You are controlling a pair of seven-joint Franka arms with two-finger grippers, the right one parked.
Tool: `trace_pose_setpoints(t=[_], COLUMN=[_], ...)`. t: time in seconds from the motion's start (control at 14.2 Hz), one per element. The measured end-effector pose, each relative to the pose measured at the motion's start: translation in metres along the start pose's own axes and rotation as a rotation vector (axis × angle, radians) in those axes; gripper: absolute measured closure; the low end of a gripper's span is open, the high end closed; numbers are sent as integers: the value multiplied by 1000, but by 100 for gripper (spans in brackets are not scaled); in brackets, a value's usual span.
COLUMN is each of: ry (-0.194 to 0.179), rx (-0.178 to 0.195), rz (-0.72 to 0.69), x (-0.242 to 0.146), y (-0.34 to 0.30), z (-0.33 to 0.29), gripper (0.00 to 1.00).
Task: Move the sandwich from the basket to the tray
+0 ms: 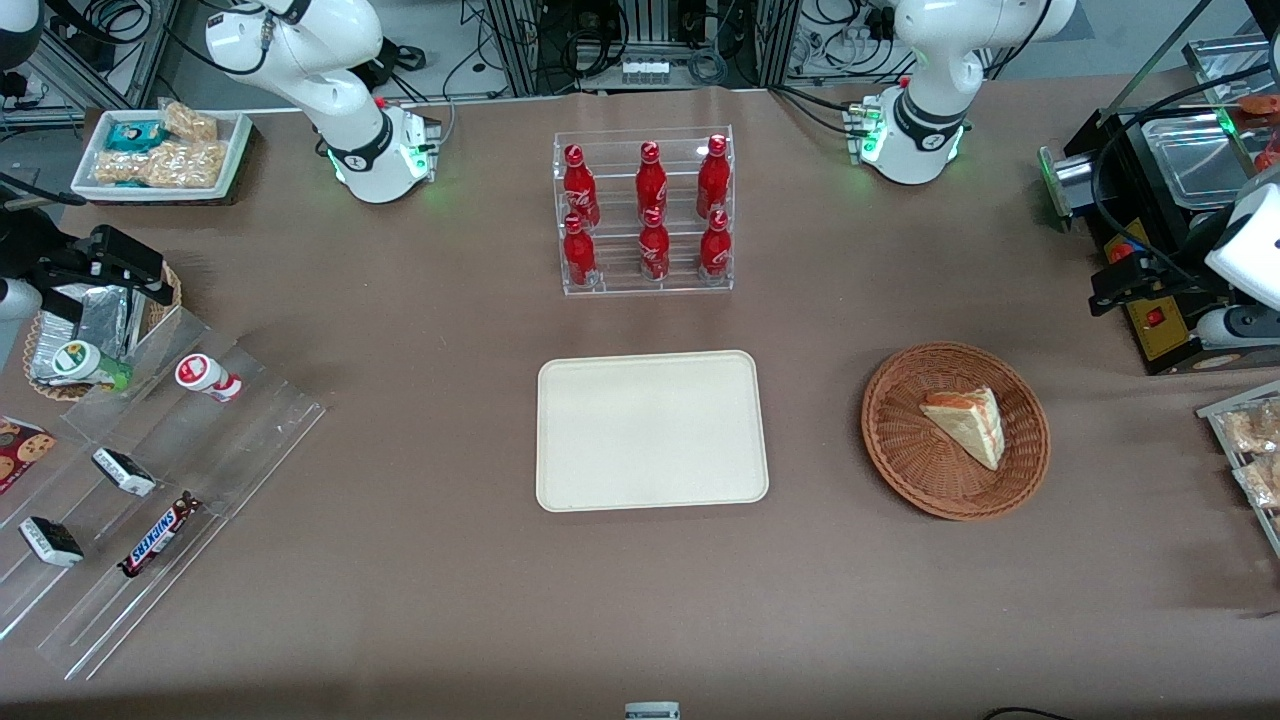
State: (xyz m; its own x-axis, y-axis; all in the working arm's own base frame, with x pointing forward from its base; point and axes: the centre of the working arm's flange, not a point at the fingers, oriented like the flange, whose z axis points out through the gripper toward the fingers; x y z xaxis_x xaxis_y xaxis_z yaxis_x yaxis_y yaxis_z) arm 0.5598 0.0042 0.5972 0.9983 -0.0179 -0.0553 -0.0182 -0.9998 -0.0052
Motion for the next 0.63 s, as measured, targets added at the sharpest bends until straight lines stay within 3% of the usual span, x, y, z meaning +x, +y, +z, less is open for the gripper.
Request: trace_pose_setpoints(t=[0.63], ry=[-11], rx=[0], rz=[3], x=[-1], y=[2], z=[1], gripper=[0])
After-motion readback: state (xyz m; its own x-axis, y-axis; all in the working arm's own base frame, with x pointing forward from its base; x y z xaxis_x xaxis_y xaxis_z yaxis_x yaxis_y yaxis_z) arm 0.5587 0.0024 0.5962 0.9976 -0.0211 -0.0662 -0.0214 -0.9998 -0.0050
